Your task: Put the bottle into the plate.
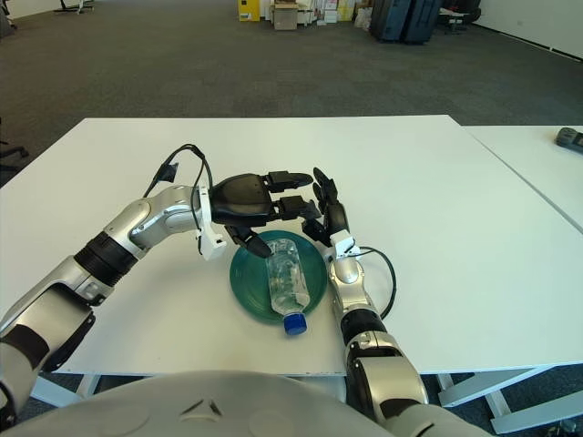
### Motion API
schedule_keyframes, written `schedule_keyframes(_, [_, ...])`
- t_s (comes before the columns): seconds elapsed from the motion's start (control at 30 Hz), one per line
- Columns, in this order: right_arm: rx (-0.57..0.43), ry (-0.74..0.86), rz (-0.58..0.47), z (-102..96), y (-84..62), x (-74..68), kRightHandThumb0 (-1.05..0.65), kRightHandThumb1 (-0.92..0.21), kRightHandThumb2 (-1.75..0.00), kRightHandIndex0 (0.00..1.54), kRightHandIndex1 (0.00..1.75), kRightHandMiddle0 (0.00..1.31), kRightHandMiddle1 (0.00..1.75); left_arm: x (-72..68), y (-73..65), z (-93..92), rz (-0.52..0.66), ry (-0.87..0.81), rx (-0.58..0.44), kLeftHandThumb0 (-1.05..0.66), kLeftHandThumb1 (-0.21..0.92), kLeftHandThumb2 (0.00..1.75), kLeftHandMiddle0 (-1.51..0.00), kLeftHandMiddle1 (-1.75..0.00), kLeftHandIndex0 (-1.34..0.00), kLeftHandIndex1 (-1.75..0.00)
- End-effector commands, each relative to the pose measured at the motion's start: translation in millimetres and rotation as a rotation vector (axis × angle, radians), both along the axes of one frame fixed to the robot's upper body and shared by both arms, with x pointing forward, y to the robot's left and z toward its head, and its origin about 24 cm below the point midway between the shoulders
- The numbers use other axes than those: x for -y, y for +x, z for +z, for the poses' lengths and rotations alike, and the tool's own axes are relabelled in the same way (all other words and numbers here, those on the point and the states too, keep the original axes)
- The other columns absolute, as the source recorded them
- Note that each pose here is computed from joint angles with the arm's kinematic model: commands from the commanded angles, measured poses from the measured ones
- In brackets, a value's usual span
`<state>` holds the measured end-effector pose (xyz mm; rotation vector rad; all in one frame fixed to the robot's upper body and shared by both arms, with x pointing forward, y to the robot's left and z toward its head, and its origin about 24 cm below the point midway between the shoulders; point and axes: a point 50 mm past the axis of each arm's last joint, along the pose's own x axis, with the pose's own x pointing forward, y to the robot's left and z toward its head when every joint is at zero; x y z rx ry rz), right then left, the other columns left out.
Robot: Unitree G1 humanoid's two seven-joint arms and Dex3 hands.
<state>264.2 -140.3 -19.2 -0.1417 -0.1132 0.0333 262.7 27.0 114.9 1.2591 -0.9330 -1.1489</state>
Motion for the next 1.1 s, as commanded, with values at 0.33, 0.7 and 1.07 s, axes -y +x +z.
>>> schedule_keyframes(0.33, [-0.388,0.124,-0.074,-59.2,-43.9,6.6,-0.90,-0.92,-1.07,0.17,0.02,0.00,0.26,-10.2,10.9,11.5,0.072,-0.036,0.016,-1.02,0.92,0.88,-0.14,-0.04,0.00,-0.68])
schedule_keyframes(0.7, [-0.476,0.332,-0.157,-74.3,-44.0,16.3,-0.90,-0.92,-0.99,0.12,0.00,0.00,0.27,-49.3,62.2,-9.5,0.415,-0.486,-0.290,-0.98,0.92,0.78,-0.34,-0.11,0.00,-0.96])
schedule_keyframes(1.07, [-0.461,0.302,-0.212,-70.4,-36.2,33.5,-0.92,-0.92,-1.00,0.17,0.02,0.00,0.46,-104.1,84.4,-50.1,0.743,-1.166,-0.848,-0.76,0.92,0.72,-0.48,-0.19,0.00,-1.04])
